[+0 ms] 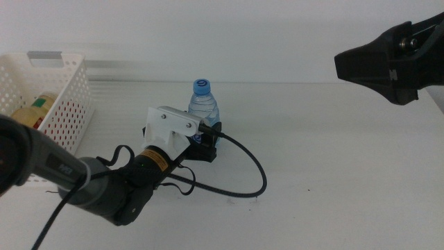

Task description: Use arms to grab the bottles and put them into the dustbin to the left of the table.

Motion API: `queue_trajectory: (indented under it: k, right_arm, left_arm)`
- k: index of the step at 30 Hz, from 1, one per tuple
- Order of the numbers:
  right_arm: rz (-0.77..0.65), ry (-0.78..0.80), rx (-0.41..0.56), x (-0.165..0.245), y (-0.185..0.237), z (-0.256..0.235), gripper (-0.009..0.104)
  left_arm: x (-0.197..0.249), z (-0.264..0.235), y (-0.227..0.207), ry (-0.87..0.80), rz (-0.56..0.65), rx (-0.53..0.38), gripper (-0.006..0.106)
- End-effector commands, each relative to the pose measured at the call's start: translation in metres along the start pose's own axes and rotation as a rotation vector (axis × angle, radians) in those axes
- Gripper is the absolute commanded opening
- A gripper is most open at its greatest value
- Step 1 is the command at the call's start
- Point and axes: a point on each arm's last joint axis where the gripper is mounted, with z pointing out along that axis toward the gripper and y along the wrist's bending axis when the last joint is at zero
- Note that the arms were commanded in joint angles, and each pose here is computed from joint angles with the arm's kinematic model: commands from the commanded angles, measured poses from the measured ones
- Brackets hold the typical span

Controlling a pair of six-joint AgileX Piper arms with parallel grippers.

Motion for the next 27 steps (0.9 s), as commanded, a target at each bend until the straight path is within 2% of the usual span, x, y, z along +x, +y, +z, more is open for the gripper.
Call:
queue_trajectory:
  k: [1, 24, 27]
  right_arm:
    - [-0.006, -0.021, 0.007, -0.003, -0.001, -0.003, 0.088]
    - [-0.006, -0.021, 0.007, -0.003, -0.001, -0.003, 0.088]
    - [-0.006, -0.021, 0.007, -0.003, -0.001, -0.003, 0.088]
  left_arm:
    - [0.003, 0.007, 0.002, 0.001, -0.014, -0.003, 0.094]
    - [0.005, 0.047, 0.006, -0.007, -0.035, -0.015, 0.094]
    - [0.003, 0.048, 0.007, -0.013, -0.045, -0.024, 0.090]
